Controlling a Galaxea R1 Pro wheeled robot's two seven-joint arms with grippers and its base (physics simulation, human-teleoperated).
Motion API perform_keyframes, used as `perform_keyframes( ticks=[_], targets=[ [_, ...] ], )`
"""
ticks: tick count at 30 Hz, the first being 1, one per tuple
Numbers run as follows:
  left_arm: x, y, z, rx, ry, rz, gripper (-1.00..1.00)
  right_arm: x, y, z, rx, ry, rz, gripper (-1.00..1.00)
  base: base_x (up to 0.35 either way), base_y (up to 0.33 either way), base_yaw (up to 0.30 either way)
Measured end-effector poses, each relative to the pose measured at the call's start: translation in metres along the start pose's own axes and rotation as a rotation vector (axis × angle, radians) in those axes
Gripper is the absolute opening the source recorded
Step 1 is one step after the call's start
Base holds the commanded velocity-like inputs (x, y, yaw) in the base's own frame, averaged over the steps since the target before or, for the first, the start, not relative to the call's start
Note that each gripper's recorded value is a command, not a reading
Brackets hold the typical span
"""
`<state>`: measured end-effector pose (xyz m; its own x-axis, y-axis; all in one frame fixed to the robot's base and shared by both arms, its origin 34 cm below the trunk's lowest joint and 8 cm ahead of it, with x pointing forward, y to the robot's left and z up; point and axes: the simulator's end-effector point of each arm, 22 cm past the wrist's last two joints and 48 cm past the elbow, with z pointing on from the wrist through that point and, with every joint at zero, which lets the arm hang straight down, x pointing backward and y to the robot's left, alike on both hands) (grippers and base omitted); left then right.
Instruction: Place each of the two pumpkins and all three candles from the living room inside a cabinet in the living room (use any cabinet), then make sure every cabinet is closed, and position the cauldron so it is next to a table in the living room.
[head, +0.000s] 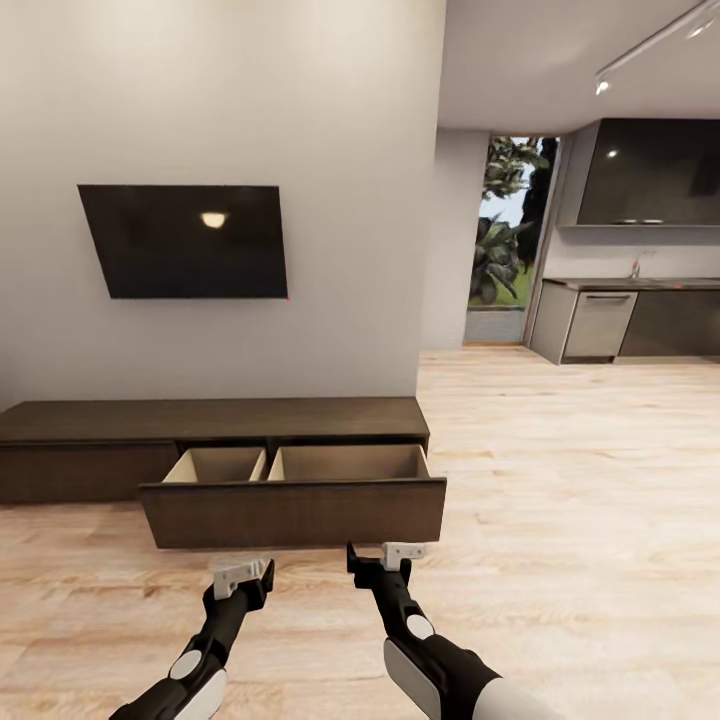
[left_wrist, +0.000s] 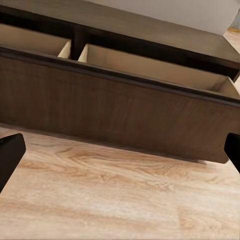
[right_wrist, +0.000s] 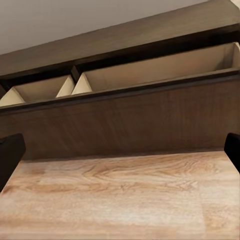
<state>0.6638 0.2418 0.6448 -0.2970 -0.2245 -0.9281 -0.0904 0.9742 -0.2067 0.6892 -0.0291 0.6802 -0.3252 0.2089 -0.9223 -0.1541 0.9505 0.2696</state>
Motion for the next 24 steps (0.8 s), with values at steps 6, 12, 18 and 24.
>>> perform_keyframes(
  ticks=[6, 12, 18, 24],
  targets=[
    [-0.019, -0.003, 0.003, 0.032, -0.056, -0.006, 1.0, 0.01, -0.003, 0.002, 0.001, -0.002, 0.001, 1.0, 0.0, 0.0, 0.0],
    [-0.019, 0.001, 0.004, 0.04, -0.077, -0.005, 1.0, 0.022, -0.008, 0.004, 0.006, 0.0, 0.008, 1.0, 0.0, 0.0, 0.0],
    [-0.009, 0.005, 0.006, 0.041, -0.081, -0.004, 1.0, 0.034, -0.011, 0.005, 0.007, 0.002, 0.008, 1.0, 0.0, 0.0, 0.0],
    [0.003, 0.009, 0.008, 0.039, -0.08, -0.003, 1.0, 0.046, -0.013, 0.007, 0.003, -0.001, 0.004, 1.0, 0.0, 0.0, 0.0]
  ],
)
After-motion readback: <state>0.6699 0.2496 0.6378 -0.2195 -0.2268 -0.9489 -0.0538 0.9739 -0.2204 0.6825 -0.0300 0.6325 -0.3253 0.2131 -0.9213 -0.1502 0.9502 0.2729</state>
